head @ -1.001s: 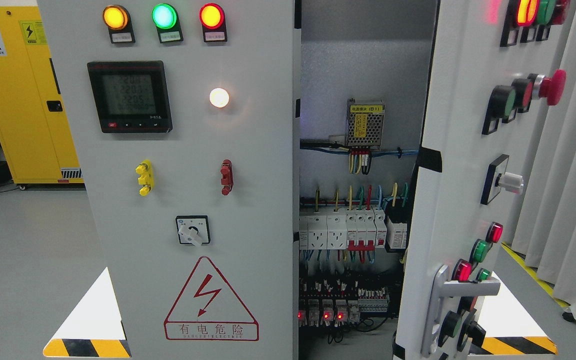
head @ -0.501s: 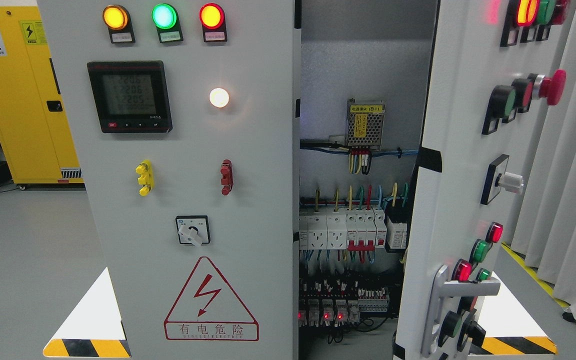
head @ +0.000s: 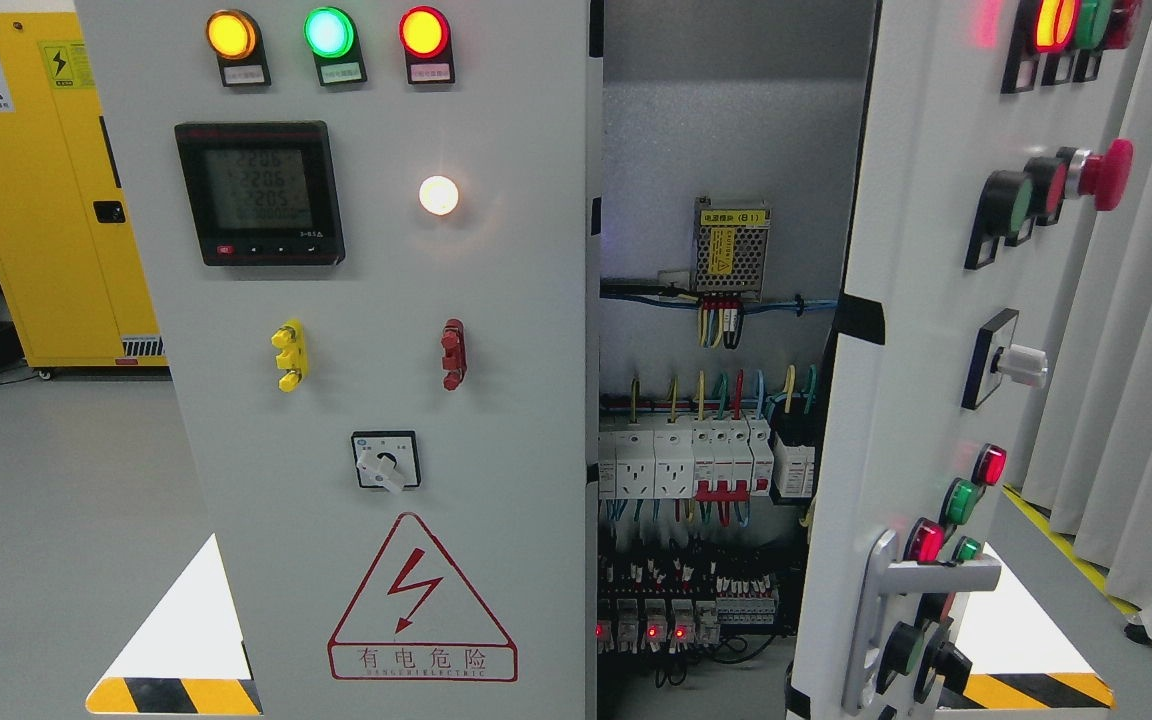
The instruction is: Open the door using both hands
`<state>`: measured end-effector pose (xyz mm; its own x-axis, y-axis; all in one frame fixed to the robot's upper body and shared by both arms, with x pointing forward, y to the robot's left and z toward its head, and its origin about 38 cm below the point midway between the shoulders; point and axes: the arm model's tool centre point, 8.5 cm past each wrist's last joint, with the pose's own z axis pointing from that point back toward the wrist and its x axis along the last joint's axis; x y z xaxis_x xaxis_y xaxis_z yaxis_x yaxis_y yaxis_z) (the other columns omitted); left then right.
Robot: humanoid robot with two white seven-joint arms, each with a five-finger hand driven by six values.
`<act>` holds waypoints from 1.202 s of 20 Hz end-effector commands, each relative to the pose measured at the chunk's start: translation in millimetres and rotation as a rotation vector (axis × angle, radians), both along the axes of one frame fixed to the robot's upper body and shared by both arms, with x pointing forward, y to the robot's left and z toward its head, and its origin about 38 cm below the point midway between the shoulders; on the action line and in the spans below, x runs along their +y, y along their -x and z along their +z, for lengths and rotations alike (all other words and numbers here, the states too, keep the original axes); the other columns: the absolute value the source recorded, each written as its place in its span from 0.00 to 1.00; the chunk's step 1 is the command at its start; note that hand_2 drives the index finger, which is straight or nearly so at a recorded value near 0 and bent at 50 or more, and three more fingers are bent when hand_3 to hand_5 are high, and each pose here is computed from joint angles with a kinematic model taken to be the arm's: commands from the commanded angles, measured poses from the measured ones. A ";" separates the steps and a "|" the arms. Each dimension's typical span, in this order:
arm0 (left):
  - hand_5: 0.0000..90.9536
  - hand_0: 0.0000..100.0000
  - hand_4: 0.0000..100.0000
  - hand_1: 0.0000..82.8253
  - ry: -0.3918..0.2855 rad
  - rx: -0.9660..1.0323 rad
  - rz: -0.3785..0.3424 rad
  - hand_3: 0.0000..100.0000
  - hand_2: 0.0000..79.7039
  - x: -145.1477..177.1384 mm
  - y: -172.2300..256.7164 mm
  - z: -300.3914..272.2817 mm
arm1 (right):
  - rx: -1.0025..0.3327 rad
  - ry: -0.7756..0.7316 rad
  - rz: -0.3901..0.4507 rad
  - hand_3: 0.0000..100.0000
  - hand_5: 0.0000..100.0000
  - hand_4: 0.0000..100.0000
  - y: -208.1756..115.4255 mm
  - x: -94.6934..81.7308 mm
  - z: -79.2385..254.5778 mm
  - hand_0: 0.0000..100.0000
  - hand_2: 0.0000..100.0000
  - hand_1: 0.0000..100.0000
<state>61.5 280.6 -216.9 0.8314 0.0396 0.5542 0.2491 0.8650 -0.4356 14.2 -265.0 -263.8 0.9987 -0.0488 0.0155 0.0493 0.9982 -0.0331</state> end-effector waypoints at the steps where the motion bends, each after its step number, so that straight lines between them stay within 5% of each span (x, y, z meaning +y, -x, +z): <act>1: 0.00 0.12 0.00 0.67 -0.030 -0.582 -0.207 0.00 0.00 47.8 -116.7 135.7 | -0.002 -0.022 0.001 0.00 0.00 0.00 -0.2 14.8 -1.0 0.00 0.04 0.50; 12: 0.00 0.12 0.00 0.67 -0.039 -1.093 -0.450 0.00 0.00 -7.7 -161.2 308.4 | 0.004 -0.025 0.019 0.00 0.00 0.00 1.0 17.2 -1.2 0.00 0.04 0.50; 19: 0.00 0.12 0.00 0.67 0.155 -1.149 -0.403 0.00 0.00 -34.6 -228.6 389.9 | 0.013 -0.026 0.028 0.00 0.00 0.00 4.7 17.6 -1.2 0.00 0.04 0.50; 24: 0.00 0.12 0.00 0.67 0.265 -1.192 -0.507 0.00 0.00 -51.8 -259.4 445.1 | 0.015 -0.025 0.034 0.00 0.00 0.00 4.9 17.6 -1.2 0.00 0.04 0.50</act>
